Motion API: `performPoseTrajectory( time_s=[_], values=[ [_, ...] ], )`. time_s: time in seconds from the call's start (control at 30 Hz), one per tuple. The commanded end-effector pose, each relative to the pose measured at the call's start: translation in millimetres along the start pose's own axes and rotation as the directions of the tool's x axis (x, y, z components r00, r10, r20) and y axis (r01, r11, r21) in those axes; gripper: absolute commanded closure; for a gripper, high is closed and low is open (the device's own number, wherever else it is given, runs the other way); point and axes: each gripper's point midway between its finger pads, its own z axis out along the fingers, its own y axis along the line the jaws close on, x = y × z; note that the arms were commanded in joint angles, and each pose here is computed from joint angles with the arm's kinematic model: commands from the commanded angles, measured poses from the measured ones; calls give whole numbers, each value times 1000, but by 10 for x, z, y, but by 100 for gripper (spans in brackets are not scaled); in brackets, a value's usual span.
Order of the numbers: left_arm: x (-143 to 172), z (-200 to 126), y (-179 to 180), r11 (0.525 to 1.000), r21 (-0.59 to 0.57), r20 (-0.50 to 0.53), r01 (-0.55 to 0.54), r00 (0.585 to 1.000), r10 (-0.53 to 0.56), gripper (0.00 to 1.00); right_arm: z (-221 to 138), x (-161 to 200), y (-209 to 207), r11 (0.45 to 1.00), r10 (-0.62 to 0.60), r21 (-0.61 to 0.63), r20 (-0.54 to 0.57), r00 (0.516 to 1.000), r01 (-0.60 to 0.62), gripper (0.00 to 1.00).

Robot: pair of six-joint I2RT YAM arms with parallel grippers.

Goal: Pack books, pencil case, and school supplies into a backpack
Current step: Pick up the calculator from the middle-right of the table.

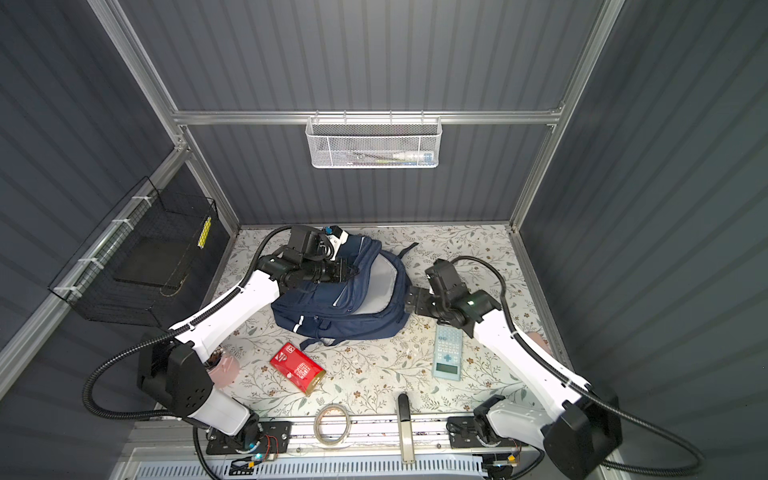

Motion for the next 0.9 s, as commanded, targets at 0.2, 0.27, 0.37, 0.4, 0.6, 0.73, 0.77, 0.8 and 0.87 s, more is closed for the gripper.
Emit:
performPoseTrajectory(
  time_s=[0.2, 0.27, 0.37, 0.4, 0.6, 0.73, 0.77, 0.8, 0.87],
  values=[
    [108, -56, -64, 999, 31, -21, 22, 1000, -21, 100, 133, 875, -901, 961, 140, 260, -155, 978, -96, 1],
    [114, -85, -66, 999, 28, -19, 22, 1000, -22, 100, 156, 859, -978, 953, 129, 293, -157, 979, -79, 1],
    [130, -110, -66, 999, 24, -19, 21, 1000, -20, 100, 209, 791, -1022, 948, 127, 310, -159, 979, -73, 1],
    [130, -116, -68, 1000, 24, -18, 20, 1000, -19, 100, 234, 762, -1019, 949, 120, 308, -156, 980, -67, 1],
    [150, -106, -45, 1000, 17, -19, 19, 1000, -19, 100, 470, 629, -974, 954, 44, 300, -176, 983, 11, 1],
    [149, -91, -42, 1000, 22, -20, 22, 1000, -22, 100, 552, 557, -946, 955, 6, 294, -177, 984, 47, 1],
    [153, -86, -45, 999, 23, -22, 23, 1000, -22, 100, 569, 554, -962, 951, -2, 303, -183, 983, 58, 1],
    [152, -85, -49, 999, 24, -22, 22, 1000, -21, 100, 577, 561, -997, 944, -4, 324, -195, 981, 68, 1],
    [149, -81, -51, 999, 26, -21, 19, 1000, -18, 100, 589, 583, -1086, 922, 5, 377, -231, 973, 85, 1]
  ],
)
